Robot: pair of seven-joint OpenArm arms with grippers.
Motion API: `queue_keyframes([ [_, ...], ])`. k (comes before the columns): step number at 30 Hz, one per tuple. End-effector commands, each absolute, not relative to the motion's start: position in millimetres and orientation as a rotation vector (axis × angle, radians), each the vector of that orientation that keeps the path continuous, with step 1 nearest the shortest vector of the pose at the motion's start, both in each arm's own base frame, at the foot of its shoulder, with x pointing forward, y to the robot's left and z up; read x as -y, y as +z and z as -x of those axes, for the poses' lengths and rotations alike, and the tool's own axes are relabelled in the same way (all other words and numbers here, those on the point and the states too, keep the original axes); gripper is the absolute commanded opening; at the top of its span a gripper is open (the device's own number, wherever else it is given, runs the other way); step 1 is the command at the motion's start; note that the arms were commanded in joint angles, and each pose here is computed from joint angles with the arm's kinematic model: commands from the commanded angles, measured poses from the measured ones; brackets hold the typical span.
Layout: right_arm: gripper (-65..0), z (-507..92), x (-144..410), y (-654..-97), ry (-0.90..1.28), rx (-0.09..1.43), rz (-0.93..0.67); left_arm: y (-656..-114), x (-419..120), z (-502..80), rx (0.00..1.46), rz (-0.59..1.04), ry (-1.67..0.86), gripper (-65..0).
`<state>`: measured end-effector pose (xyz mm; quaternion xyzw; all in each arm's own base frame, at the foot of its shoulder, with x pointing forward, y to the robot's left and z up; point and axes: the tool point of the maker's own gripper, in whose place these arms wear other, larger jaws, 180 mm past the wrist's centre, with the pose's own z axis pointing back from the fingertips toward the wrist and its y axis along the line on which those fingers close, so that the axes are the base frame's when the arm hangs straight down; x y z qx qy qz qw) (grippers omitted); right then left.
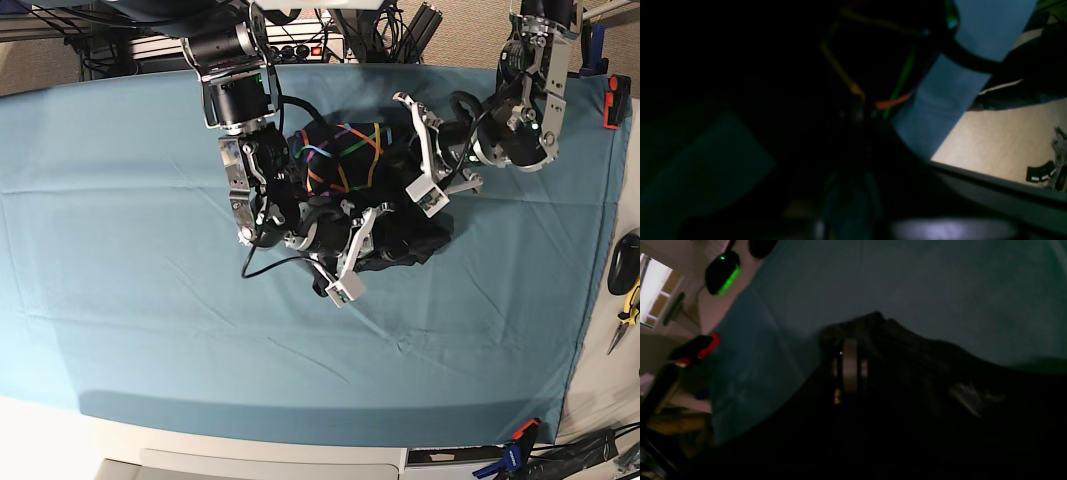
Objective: Fold the T-shirt properly
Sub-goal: 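Tuck and press the shirt edges inward with both grippers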
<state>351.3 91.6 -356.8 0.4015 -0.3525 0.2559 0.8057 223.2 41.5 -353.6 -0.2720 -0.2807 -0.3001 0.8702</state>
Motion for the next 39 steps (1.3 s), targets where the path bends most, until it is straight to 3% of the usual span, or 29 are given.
queue_keyframes([
  [1, -65.0, -361.8, -94.9, -345.0, 0.565, 0.804, -0.858, -349.1, -42.5, -225.9, 0.612, 0.559, -0.628, -65.0],
  [7, -65.0, -355.5, -83.9, -400.2, 0.579, 0.731, -0.739, -379.3, -68.4, -209.8, 0.521, 0.411, -0.563, -65.0],
  [15, -65.0, -369.5, -69.2, -415.3, 0.519, 0.746, -0.628, -398.4, -75.7, -179.5, 0.417, 0.394, -0.506, -65.0],
  [23, -65.0, -407.1, -34.0, -411.1, 0.428, 0.796, -0.391, -375.6, -71.9, -183.9, 0.486, 0.362, -0.548, -65.0],
  [27, -65.0, -411.8, -34.5, -396.8, 0.422, 0.817, -0.393, -363.8, -68.8, -189.4, 0.533, 0.358, -0.56, -65.0],
  [33, -65.0, -409.7, -53.1, -361.7, 0.432, 0.848, -0.53, -363.2, -68.9, -190.2, 0.538, 0.356, -0.56, -65.0],
  [39, -65.0, -413.7, -52.9, -339.6, 0.448, 0.889, -0.526, -363.0, -68.7, -190.6, 0.541, 0.357, -0.56, -65.0],
])
